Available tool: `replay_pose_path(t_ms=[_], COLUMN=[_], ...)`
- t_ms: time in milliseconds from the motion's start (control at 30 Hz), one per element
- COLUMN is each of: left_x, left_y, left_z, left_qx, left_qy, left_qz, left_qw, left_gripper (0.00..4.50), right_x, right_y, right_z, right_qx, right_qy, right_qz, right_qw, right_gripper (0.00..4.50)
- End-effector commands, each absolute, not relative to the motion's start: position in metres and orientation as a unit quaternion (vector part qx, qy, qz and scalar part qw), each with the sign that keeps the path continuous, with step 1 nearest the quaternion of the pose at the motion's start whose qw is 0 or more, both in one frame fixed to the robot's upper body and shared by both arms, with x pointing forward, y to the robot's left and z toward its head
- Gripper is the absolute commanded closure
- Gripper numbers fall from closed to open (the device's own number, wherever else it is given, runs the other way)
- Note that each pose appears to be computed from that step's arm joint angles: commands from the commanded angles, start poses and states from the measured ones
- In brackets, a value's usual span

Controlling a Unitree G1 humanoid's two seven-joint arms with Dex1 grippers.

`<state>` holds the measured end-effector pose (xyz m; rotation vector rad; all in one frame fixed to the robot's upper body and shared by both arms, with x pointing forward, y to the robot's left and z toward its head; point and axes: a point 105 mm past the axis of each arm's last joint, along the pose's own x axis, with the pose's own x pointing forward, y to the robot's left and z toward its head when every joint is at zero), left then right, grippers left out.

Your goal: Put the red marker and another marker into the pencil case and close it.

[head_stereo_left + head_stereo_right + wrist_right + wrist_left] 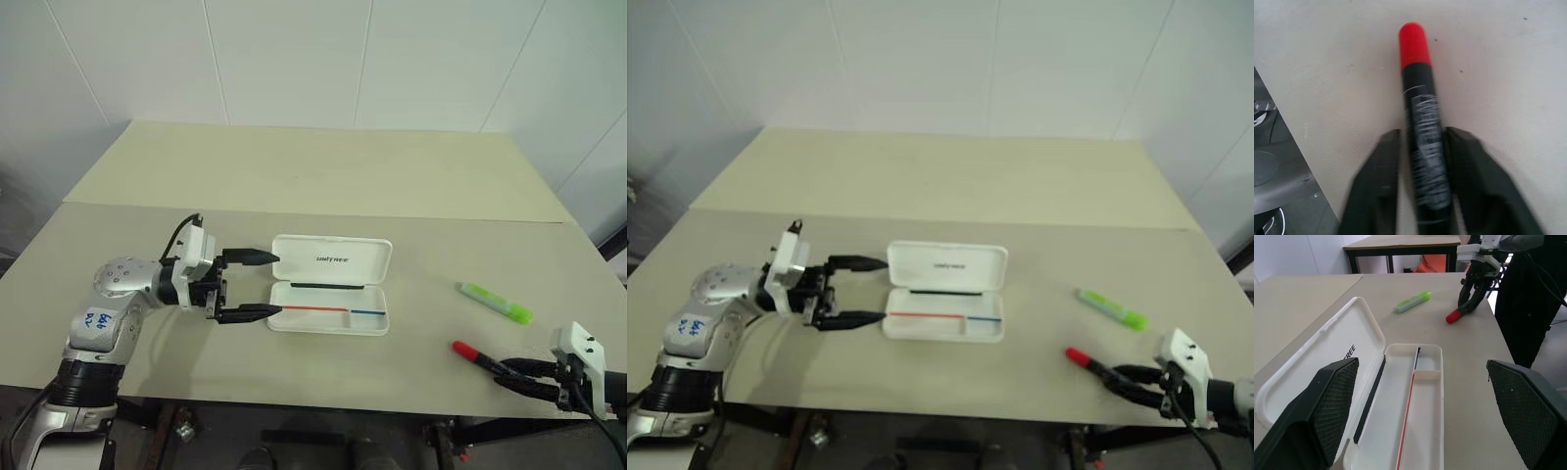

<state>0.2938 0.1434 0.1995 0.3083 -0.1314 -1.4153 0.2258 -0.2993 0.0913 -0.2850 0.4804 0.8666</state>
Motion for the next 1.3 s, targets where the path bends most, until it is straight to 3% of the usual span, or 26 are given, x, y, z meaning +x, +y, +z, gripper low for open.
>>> replay_pose_path(t_ms=[33,533,733,1300], left_x=[0.293,0.293,0.291,0.281], left_y=[0.145,0.172,0.196,0.224], left_z=[0.211,0.207,0.21,0.203], left_qx=[0.164,0.203,0.226,0.231], left_qy=[-0.078,-0.064,-0.056,-0.029], left_qz=[-0.647,-0.61,-0.573,-0.522], left_qw=[0.74,0.763,0.786,0.821], left_gripper=[0.0,0.0,0.0,0.0], right_x=[0.229,0.284,0.305,0.332], right_y=[-0.293,-0.234,-0.187,-0.089], right_z=[0.09,0.142,0.167,0.175], right_qx=[-0.138,-0.236,-0.262,-0.296], right_qy=[0.22,0.121,0.068,0.028], right_qz=[0.429,0.508,0.559,0.63], right_qw=[0.865,0.82,0.783,0.718], right_gripper=[3.94,3.94,3.94,3.94])
